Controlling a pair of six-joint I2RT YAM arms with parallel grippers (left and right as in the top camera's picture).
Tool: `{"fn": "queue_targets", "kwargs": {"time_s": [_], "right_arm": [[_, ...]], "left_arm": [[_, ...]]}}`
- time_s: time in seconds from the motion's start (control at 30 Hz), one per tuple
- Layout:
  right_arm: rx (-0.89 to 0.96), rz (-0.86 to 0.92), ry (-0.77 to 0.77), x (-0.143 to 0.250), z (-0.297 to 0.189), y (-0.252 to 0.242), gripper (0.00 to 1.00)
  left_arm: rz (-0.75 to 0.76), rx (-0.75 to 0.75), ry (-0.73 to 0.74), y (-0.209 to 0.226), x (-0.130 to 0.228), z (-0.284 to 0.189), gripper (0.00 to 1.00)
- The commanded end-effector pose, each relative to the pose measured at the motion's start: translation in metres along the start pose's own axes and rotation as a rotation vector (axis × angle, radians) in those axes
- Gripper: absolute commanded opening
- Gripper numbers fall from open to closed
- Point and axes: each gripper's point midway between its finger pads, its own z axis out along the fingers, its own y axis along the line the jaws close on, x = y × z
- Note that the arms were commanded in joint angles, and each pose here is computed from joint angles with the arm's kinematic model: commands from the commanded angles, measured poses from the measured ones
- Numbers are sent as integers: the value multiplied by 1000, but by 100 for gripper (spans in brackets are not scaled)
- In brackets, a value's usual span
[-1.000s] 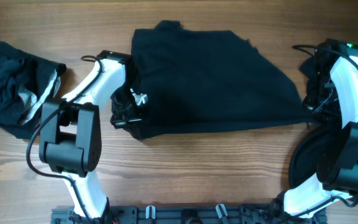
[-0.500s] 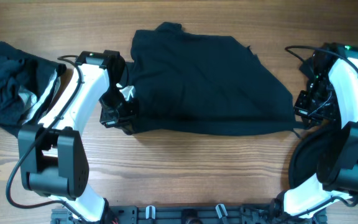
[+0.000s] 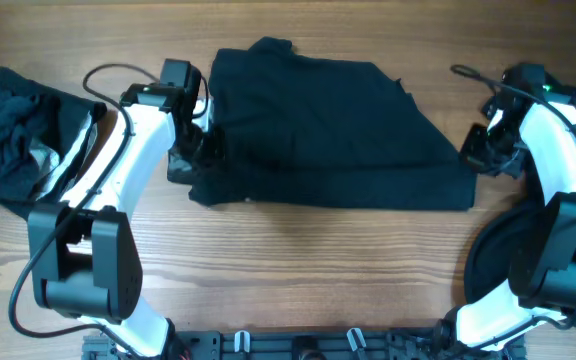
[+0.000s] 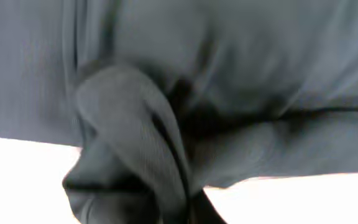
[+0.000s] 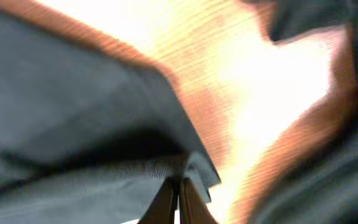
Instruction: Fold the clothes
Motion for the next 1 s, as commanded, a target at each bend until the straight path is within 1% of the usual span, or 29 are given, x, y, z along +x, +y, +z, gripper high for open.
{"fn": "queue_targets", "kwargs": {"time_s": [0.0, 0.1, 0.23, 0.27, 0.3, 0.33, 0.37, 0.4, 0.47, 0.5, 0.53, 0.57, 0.63, 0.67, 0.7, 0.77, 0.83, 0.9, 0.97], "right_arm": [[-148, -77, -106, -23, -10, 28, 4], [-157, -52, -131, -34, -3, 31, 4], [-160, -56, -147, -44, 10, 34, 4], [-159, -55, -139, -43, 13, 34, 4], [-157, -55, -133, -42, 14, 34, 4], [-156, -56, -127, -41, 15, 33, 4], [-156, -55, -126, -41, 15, 33, 5], [-155, -55, -124, -40, 15, 33, 5], [-154, -54, -117, -39, 15, 33, 5], [-153, -54, -115, -38, 15, 33, 5], [-152, -55, -111, -37, 15, 33, 5], [-152, -54, -107, -36, 15, 32, 5], [-150, -54, -100, -35, 15, 32, 4], [-150, -54, -99, -34, 16, 32, 4], [-150, -54, -99, -34, 16, 32, 4], [-149, -54, -96, -34, 16, 32, 4], [-149, -54, -95, -33, 16, 32, 4], [-149, -54, -97, -34, 16, 32, 4], [-149, -54, -98, -34, 16, 32, 4]], "left_arm": [[3, 31, -145, -8, -34, -7, 12], [0, 57, -217, -14, -56, -2, 12], [2, 65, -238, -15, -68, 11, 11], [1, 76, -217, -16, -64, 13, 11], [-6, 81, -175, -16, -54, 15, 19], [-17, 69, -131, -13, -44, 17, 39], [-28, 55, -89, -9, -33, 19, 46], [-37, 35, -56, -5, -25, 19, 49], [-38, 31, -54, -4, -25, 19, 56], [-38, 31, -56, -4, -25, 19, 57], [-38, 31, -54, -4, -24, 20, 54], [-41, 26, -41, -3, -22, 21, 47], [-39, 12, -16, -2, -18, 30, 30], [-32, 3, -7, -2, -17, 39, 11], [-25, 0, -5, -3, -18, 45, 4], [4, -4, -61, -7, -32, 45, 4], [30, 15, -159, -17, -58, 24, 4], [87, 42, -252, -32, -85, -2, 4], [106, 62, -316, -41, -101, -15, 4]]}}
